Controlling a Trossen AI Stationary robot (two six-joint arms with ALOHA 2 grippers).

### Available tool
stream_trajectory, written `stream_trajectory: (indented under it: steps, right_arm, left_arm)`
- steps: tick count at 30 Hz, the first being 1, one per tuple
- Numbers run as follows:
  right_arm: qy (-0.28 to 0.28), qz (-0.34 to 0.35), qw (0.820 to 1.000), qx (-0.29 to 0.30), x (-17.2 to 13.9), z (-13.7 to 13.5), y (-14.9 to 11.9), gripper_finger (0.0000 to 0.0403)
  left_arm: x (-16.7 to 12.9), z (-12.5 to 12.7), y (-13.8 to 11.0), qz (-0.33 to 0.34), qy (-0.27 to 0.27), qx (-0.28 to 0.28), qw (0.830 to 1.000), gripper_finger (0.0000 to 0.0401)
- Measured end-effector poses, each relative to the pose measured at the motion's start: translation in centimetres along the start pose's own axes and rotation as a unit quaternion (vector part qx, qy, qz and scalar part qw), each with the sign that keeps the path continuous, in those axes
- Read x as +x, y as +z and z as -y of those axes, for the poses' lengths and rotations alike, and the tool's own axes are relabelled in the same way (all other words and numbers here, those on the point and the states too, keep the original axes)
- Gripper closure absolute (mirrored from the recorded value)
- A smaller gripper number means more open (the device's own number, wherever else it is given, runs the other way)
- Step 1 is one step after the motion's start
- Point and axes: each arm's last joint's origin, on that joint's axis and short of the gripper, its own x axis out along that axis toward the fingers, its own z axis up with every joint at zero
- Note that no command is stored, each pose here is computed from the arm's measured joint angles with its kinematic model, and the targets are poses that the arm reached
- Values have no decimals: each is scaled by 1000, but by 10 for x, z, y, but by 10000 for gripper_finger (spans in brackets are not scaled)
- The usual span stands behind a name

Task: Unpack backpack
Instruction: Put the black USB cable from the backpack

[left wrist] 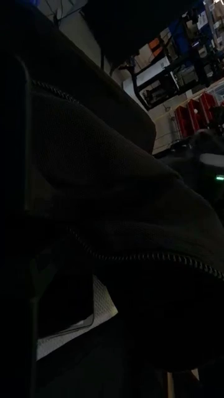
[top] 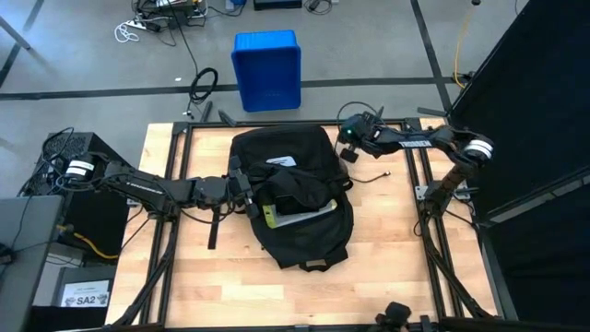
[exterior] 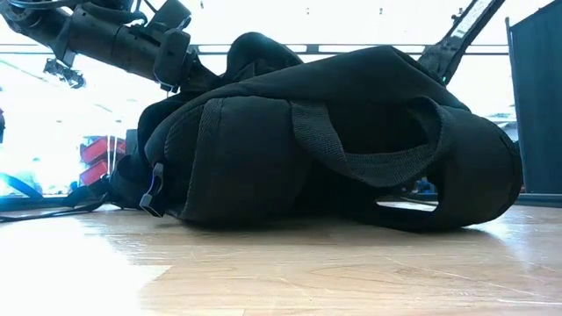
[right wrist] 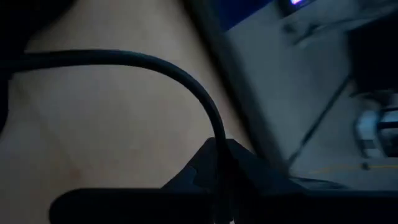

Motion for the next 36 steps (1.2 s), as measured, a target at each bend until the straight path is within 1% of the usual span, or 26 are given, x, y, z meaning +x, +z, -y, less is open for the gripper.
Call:
stream_trajectory:
  steps: [4,8,10,13,16,18,21,23,26,29,31,34,36]
  right_arm:
    - [-59,51,997,28,-39,17,11,403]
    - [-87,137,984,69,-93,36,16,403]
    - [-91,194,972,101,-124,46,16,403]
    - [-78,287,941,163,-168,59,11,403]
    - [-23,383,897,220,-206,69,2,403]
    - [34,439,862,249,-226,71,-3,403]
    - [128,499,817,258,-246,69,-6,403]
    - [187,519,794,254,-254,61,-4,403]
    - [257,534,773,227,-261,43,3,403]
    - [319,545,751,192,-268,18,13,403]
    - [356,543,742,167,-270,-3,20,403]
    - [395,525,743,130,-268,-37,27,403]
    - [412,504,751,112,-262,-58,32,403]
  left_arm:
    - [0,0,0,-2,0,1,1000,401]
    - [0,0,0,-2,0,1,1000,401]
    - [0,0,0,-2,0,1,1000,401]
    - [0,0,0,-2,0,1,1000,401]
    - [0,0,0,1,0,0,1000,401]
    - [0,0,1,3,0,-2,1000,401]
    - [0,0,1,3,0,-2,1000,401]
    - [0,0,1,4,0,-3,1000,401]
    - [0,0,1,4,1,-4,1000,401]
    - [0,0,1,5,1,-6,1000,401]
    - [0,0,1,5,0,-6,1000,401]
    - [0,0,1,5,1,-6,1000,401]
    - [0,0,1,5,1,-6,1000,401]
